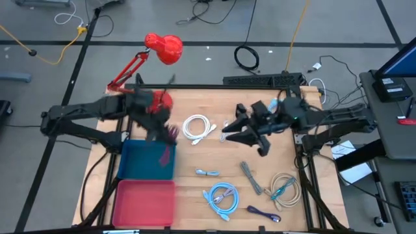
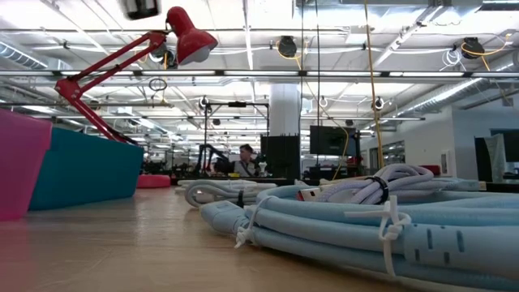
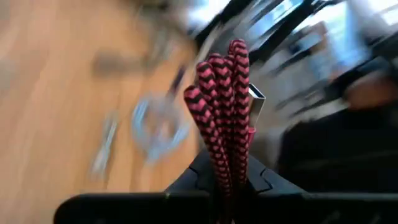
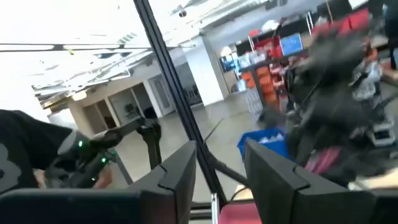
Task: Pick & Place USB Port
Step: Put the red and black USB cable into the red bin
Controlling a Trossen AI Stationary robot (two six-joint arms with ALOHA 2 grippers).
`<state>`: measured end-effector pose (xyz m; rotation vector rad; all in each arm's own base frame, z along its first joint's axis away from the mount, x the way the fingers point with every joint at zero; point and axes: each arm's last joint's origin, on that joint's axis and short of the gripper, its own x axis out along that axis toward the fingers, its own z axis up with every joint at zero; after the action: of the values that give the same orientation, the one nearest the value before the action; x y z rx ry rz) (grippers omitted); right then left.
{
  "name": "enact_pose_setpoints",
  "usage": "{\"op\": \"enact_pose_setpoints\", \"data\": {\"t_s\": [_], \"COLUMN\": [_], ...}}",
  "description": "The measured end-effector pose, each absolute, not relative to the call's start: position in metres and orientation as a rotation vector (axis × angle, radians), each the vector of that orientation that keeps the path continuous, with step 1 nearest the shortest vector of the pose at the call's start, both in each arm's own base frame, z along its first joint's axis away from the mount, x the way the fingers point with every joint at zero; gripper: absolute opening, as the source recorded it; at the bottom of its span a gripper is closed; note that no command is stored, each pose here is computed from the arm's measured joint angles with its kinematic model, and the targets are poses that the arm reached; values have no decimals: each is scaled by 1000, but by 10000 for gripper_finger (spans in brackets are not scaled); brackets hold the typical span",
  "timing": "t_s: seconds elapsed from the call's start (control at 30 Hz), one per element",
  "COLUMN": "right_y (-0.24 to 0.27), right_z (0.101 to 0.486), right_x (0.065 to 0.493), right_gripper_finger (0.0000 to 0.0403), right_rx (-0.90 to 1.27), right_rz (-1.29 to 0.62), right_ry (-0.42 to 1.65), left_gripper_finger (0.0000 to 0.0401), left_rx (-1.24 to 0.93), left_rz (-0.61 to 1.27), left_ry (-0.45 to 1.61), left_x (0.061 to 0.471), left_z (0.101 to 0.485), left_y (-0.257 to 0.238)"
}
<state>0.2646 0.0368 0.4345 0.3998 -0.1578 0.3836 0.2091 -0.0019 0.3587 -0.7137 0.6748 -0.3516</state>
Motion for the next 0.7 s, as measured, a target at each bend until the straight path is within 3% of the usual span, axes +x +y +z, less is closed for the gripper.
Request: {"op": "enact_pose_setpoints", "data": {"t_s": [0.13,0.43,0.7], "right_y": [35,37,50], "right_z": [441,438,426], "right_x": [249,231,226], "right_gripper_finger": [133,123,121], "right_rx": [364,413,409], "right_rz": [387,418,465], "right_ry": [-148,-19,121], "left_gripper_finger": [13,13,13], "left_rx": [-733,-822,-784], "left_rz": [-217,14,228], "left_ry": [906,1141,1423], "left_x": [198,205,193], "left_z": [343,292,232], "left_y": [-47,-162,-218]}}
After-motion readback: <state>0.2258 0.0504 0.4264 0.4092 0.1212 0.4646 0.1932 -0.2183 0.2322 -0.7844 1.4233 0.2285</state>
